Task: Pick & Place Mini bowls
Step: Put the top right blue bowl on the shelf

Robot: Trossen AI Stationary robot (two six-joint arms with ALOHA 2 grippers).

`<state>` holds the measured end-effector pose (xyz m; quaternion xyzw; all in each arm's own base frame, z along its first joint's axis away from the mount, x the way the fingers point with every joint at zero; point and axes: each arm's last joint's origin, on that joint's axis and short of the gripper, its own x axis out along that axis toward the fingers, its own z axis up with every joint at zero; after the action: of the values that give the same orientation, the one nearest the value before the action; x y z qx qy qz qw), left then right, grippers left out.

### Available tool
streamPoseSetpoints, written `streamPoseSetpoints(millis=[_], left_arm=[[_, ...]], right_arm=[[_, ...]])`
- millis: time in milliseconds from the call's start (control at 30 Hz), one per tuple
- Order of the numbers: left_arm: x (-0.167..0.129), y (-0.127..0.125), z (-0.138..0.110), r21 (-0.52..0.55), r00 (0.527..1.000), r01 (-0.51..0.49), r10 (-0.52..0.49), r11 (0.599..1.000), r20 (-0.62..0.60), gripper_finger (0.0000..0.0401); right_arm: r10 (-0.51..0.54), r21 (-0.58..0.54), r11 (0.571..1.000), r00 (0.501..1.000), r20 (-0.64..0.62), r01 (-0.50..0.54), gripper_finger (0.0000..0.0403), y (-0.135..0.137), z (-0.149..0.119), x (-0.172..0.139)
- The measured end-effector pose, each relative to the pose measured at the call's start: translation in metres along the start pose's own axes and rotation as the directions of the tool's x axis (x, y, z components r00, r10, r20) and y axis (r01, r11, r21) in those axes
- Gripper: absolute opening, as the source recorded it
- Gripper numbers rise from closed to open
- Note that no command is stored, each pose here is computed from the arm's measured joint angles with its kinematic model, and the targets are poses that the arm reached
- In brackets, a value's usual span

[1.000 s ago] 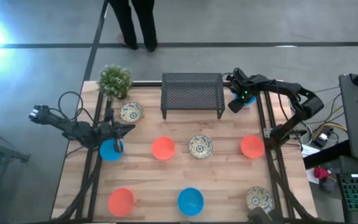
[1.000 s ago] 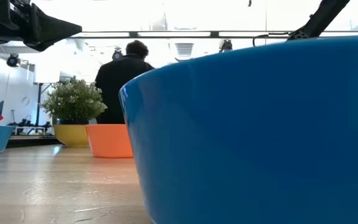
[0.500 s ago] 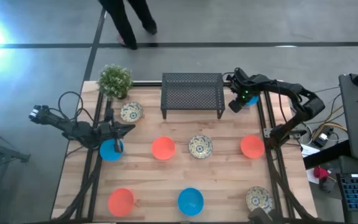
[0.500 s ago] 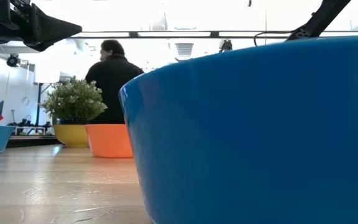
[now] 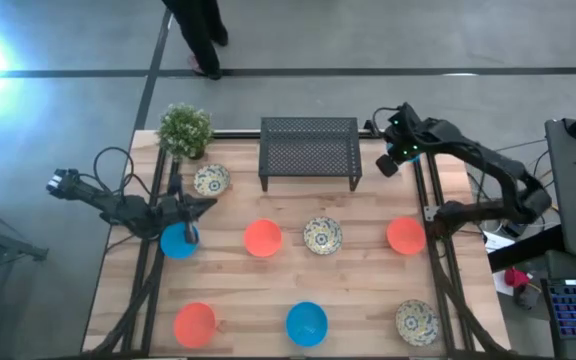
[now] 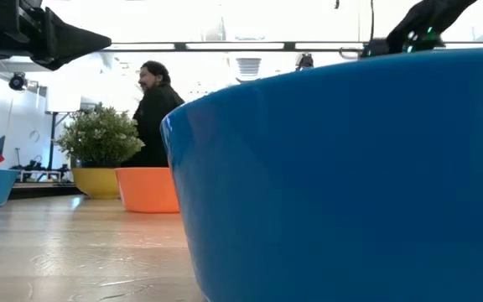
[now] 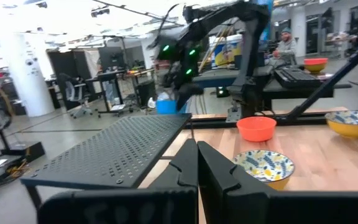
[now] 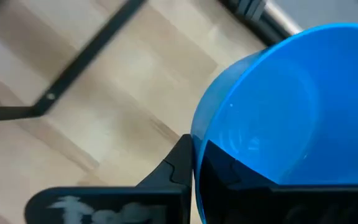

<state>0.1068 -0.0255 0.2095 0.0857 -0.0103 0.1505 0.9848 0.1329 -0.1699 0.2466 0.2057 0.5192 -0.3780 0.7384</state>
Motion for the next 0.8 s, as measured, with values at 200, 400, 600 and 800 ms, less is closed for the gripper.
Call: streamPoseSetpoints(millis=[200,400,600,800], left_arm=[[0.0,0.001,0.0,0.002,1.0,-0.024,0.024,1.0,-0.005,0.0],[0.0,0.001,0.0,0.001,0.999,-0.044,0.044,0.999,-0.008,0.0],[0.0,0.002,0.001,-0.002,0.999,-0.045,0.045,0.999,-0.007,0.0],[0.0,0.002,0.003,-0.007,0.999,-0.046,0.046,0.999,-0.002,0.0]], right_arm=[[0.025,-0.033,0.999,0.994,0.106,-0.021,0.0008,0.009,0.0,-0.045],[0.078,-0.12,0.991,0.978,0.194,-0.055,0.0008,0.024,0.007,-0.082],[0.153,-0.321,0.943,0.97,0.19,-0.086,0.0008,0.052,0.019,-0.099],[0.208,-0.551,0.827,0.971,0.115,-0.112,0.0008,0.085,0.027,-0.105]])
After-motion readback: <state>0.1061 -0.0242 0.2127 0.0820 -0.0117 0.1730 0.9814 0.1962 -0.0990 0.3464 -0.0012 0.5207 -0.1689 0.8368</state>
